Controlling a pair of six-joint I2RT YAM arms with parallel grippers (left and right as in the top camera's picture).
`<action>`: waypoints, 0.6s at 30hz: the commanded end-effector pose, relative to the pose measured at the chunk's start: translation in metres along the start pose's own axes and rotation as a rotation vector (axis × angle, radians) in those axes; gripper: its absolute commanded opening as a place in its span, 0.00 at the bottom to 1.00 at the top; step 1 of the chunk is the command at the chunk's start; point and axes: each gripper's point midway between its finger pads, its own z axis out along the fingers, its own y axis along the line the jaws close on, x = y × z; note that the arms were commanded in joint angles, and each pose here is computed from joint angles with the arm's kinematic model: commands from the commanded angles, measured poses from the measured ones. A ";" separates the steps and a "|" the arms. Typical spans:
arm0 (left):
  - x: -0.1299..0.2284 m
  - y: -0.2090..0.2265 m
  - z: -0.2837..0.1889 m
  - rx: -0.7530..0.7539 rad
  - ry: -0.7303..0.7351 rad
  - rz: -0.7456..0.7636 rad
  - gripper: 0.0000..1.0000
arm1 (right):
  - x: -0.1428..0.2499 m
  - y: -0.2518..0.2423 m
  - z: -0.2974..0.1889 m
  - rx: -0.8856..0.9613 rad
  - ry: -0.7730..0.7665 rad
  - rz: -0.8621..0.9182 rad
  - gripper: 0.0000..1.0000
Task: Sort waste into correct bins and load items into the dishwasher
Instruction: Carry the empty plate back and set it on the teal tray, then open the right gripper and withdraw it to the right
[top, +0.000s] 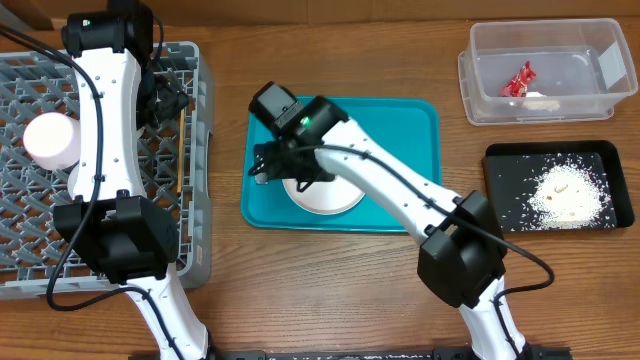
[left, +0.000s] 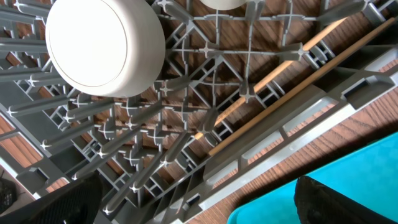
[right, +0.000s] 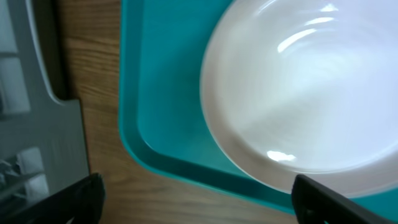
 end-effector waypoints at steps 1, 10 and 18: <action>-0.002 0.001 -0.019 0.040 -0.041 -0.029 1.00 | -0.037 -0.019 -0.072 -0.012 -0.146 0.063 1.00; -0.002 0.001 -0.019 0.040 -0.041 -0.029 1.00 | -0.066 -0.160 -0.226 0.145 -0.360 0.195 1.00; -0.002 0.001 -0.019 0.040 -0.041 -0.029 1.00 | -0.070 -0.286 -0.284 0.289 -0.438 0.190 1.00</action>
